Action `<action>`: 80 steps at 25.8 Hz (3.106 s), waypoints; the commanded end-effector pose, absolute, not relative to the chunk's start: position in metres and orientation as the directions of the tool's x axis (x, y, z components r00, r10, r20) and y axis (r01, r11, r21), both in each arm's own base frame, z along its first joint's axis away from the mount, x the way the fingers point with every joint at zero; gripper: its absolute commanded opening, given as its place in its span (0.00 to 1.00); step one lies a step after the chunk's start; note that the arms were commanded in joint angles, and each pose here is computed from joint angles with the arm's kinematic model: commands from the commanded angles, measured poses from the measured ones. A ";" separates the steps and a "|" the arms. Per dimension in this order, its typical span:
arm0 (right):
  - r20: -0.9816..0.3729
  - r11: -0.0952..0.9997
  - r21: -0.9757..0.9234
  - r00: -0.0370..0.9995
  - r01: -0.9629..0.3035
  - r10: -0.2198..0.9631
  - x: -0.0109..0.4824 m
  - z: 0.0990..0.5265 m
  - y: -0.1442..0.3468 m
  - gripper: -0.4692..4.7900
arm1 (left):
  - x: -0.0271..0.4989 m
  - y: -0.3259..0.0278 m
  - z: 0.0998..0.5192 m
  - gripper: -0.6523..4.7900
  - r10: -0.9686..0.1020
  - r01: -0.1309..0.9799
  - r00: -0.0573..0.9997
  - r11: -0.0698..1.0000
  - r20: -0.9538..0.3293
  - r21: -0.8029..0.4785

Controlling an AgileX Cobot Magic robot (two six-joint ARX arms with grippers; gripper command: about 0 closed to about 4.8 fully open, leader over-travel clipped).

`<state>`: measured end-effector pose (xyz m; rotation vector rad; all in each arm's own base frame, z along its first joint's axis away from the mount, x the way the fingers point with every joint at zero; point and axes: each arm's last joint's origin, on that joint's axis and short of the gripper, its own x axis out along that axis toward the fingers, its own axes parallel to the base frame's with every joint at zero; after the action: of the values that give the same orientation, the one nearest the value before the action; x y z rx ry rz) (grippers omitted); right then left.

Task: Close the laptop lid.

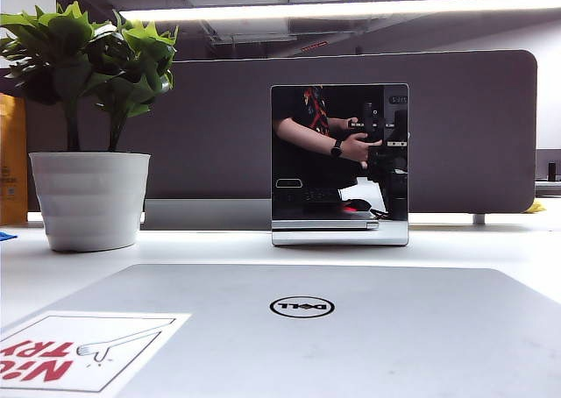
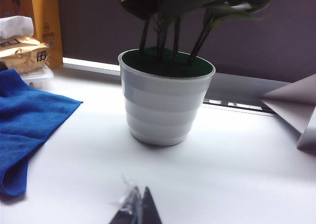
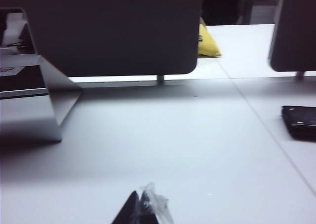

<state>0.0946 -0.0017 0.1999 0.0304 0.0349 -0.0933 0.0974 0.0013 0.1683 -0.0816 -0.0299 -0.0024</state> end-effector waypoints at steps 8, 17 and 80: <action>0.030 0.996 0.060 0.997 0.065 -0.067 0.095 0.175 -0.006 0.09 | 0.097 0.001 0.170 0.11 -0.002 0.005 0.999 0.997 0.043 -0.078; 0.015 0.997 0.059 0.999 0.047 -0.048 0.097 0.167 -0.007 0.09 | 0.097 0.001 0.170 0.11 -0.002 0.005 0.999 0.997 0.043 -0.078; 0.009 0.999 0.051 1.000 0.017 -0.018 0.097 0.166 -0.002 0.09 | 0.097 0.001 0.170 0.11 -0.002 0.005 0.999 0.997 0.043 -0.078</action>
<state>0.0973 -0.0026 0.1653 0.0544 0.0026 -0.0241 0.0974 0.0012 0.1683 -0.0816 -0.0299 -0.0024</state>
